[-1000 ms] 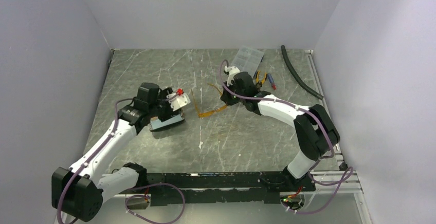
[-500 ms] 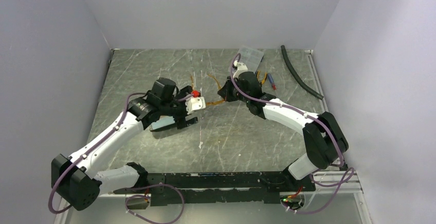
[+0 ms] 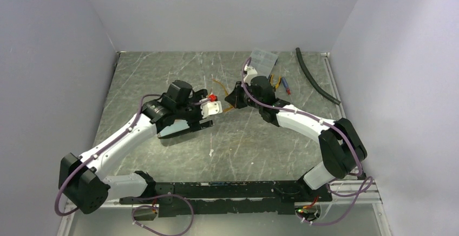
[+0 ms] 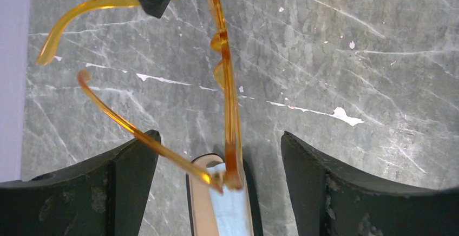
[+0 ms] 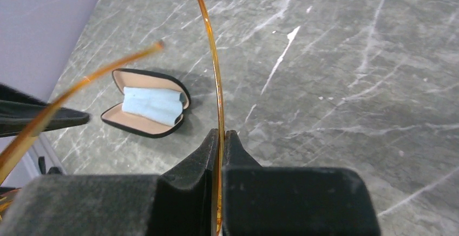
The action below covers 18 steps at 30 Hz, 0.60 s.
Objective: Organize the sunglasses
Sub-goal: Fold the sunglasses at the center of the board.
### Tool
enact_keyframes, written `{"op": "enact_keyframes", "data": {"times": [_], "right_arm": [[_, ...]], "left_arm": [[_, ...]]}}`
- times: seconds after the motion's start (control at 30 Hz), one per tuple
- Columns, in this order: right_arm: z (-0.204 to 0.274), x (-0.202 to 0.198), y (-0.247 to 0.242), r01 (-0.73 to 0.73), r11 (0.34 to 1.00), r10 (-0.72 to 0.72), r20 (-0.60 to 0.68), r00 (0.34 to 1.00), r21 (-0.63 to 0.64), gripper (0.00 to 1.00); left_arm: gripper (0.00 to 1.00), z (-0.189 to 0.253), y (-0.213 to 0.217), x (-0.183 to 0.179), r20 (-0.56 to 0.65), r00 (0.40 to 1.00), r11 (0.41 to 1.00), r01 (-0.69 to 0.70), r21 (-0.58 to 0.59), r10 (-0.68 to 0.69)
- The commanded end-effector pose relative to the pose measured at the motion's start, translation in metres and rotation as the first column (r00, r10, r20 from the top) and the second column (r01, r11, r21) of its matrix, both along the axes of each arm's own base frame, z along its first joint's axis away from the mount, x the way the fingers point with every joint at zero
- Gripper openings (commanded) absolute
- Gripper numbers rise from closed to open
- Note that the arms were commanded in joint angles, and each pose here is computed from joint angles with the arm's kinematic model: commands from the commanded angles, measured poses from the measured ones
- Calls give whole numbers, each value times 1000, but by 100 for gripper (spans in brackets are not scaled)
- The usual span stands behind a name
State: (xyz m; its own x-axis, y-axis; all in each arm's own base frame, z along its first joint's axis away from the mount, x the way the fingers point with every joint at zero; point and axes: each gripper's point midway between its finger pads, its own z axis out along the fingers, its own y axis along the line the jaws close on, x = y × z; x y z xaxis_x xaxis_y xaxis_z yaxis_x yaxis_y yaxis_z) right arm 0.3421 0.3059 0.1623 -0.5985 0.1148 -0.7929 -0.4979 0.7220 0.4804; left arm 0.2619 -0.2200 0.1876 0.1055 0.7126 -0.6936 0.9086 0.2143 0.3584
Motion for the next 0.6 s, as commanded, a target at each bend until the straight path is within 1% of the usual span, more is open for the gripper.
{"op": "enact_keyframes", "data": {"times": [0.0,0.07,0.13,0.23,0.33,0.37,0.43,0.47,0.5,0.57], "right_arm": [[34,-9,16,-96,993,88,108,990,65,0],[37,-12,14,-106,993,98,131,986,55,0],[37,-14,12,-118,992,112,146,983,35,0],[35,-19,10,-151,989,149,167,975,-3,0],[31,-22,7,-167,985,172,174,970,-39,0],[29,-23,5,-167,985,174,173,969,-50,0],[26,-24,2,-170,983,180,178,967,-72,0],[23,-25,1,-169,982,181,174,968,-81,0],[21,-25,-1,-164,982,178,170,969,-89,0],[16,-24,-5,-147,983,164,162,973,-109,0]], "left_arm": [[85,7,-14,1,8,998,998,57,-13,-57],[81,11,-19,-4,-3,997,996,80,-39,-80],[73,15,-22,-9,-21,995,994,97,-59,-98],[50,20,-25,-16,-47,992,990,116,-81,-120],[33,15,-24,-22,-71,989,989,126,-82,-132],[30,13,-23,-24,-78,988,989,126,-80,-132],[29,10,-21,-27,-87,987,989,129,-77,-136],[32,8,-20,-29,-93,987,989,128,-74,-135],[37,7,-19,-29,-94,987,990,123,-73,-130],[54,6,-16,-28,-93,989,992,108,-70,-115]]}}
